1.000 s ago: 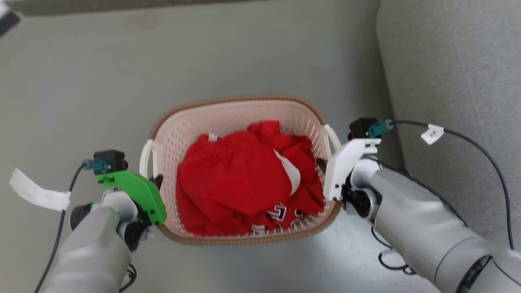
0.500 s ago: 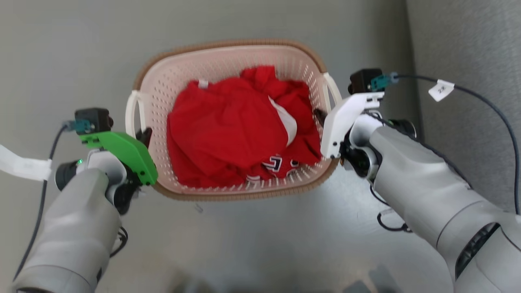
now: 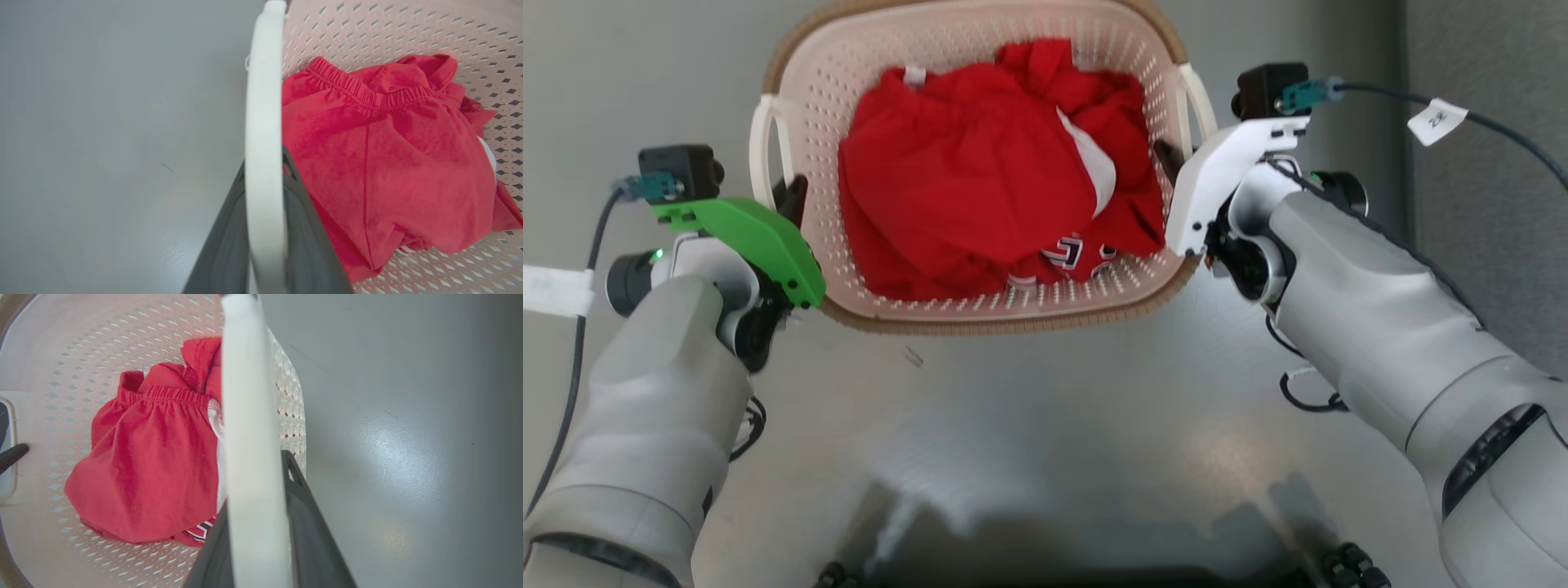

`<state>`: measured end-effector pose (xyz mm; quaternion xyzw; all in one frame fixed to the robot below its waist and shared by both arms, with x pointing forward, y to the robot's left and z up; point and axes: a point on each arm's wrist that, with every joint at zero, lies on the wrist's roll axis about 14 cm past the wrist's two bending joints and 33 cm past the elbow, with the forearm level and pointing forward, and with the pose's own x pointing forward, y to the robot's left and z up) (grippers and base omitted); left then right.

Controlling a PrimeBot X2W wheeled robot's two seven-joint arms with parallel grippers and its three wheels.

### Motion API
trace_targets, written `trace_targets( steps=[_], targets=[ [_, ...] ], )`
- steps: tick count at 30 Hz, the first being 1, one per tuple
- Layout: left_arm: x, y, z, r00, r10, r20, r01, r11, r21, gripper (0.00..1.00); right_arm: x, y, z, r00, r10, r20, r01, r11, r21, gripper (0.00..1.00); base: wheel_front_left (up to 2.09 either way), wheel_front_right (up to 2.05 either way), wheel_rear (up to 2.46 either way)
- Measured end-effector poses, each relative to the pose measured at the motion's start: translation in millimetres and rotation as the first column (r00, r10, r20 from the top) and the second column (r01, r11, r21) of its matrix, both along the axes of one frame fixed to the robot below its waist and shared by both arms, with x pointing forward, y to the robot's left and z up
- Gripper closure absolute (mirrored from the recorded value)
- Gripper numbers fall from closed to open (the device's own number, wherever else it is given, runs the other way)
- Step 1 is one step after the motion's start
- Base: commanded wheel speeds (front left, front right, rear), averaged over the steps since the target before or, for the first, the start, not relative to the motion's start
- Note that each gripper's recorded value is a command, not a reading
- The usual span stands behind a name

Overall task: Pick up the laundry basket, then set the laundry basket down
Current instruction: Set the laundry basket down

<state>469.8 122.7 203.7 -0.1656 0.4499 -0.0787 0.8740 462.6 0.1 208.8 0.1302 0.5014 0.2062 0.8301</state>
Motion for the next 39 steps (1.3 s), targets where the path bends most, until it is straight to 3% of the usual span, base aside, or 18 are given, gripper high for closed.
trace_targets(
  steps=[27, 39],
  targets=[
    [15.3, 12.0, -67.1, 0.999, 0.043, -0.008, -0.043, 0.999, 0.028, 1.00, 18.4, 11.0, -74.2, 1.000, -0.029, -0.001, 0.029, 0.999, 0.023, 1.00, 0.00, 0.00, 0.00],
    [14.4, 10.8, -74.1, 0.999, 0.041, -0.009, -0.041, 0.999, 0.031, 1.00, 16.7, 9.5, -83.9, 0.999, -0.047, 0.009, 0.046, 0.999, 0.020, 1.00, 0.00, 0.00, 0.00]
  ],
)
